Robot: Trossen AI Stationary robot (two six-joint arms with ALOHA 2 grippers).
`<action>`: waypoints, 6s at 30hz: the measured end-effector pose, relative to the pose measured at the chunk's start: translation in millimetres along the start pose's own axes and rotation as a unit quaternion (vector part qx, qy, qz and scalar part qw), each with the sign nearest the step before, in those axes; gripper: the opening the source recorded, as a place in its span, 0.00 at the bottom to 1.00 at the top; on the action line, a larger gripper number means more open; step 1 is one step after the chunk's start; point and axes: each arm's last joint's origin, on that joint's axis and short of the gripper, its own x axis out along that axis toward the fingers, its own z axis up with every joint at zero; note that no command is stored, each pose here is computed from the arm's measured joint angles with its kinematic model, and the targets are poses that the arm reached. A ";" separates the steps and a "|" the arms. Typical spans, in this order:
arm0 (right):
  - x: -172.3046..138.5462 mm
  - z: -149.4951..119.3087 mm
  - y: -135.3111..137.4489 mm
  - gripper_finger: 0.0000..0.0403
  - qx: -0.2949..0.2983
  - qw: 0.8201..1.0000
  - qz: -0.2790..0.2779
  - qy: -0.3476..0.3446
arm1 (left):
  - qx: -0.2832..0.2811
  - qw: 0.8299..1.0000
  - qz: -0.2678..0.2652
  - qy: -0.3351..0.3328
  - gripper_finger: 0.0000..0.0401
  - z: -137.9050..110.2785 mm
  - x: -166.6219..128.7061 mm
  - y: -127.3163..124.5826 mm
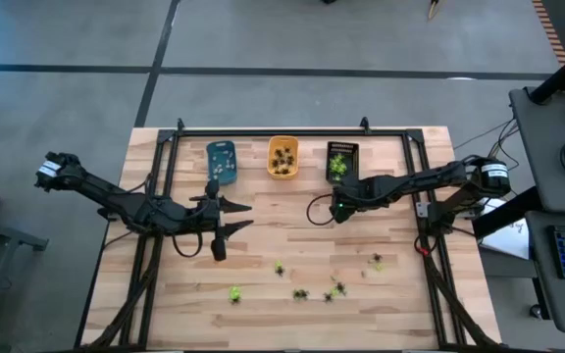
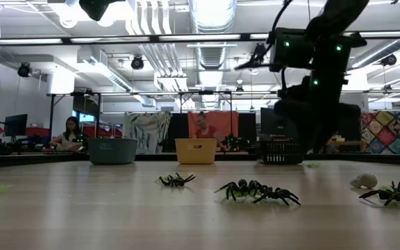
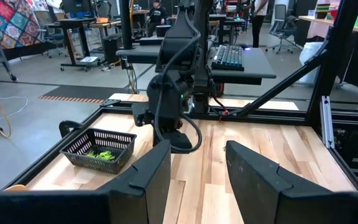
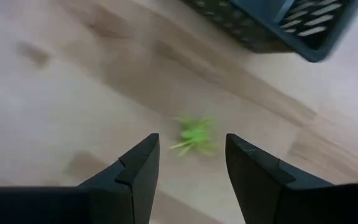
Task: Sort Halloween decoration
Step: Put the green spider toy into the black bin
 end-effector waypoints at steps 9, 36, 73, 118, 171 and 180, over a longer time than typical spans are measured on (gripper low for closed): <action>5.7 -11.7 1.2 0.43 -0.002 0.999 -0.018 -0.044 | 0.009 1.000 0.000 0.000 0.35 -0.2 0.1 0.0; 33.8 -56.7 -6.0 0.35 0.008 0.989 0.000 -0.150 | 0.016 1.000 0.000 0.000 0.35 0.1 0.0 0.0; -52.1 -23.1 -7.4 0.02 0.024 0.925 0.274 -0.262 | 0.025 1.000 0.000 0.001 0.35 -0.3 0.1 0.0; -5.8 66.3 -71.5 0.37 0.057 0.966 0.087 -0.236 | 0.022 1.000 0.001 0.019 0.35 -4.3 0.1 0.3; -96.8 -11.1 35.0 0.24 -0.192 0.933 0.256 -0.166 | -0.307 0.819 0.049 0.482 0.35 -134.9 8.0 -56.5; -96.5 -11.2 35.0 0.24 -0.199 0.931 0.254 -0.168 | -0.264 0.819 0.071 0.505 0.32 -128.2 27.5 -83.2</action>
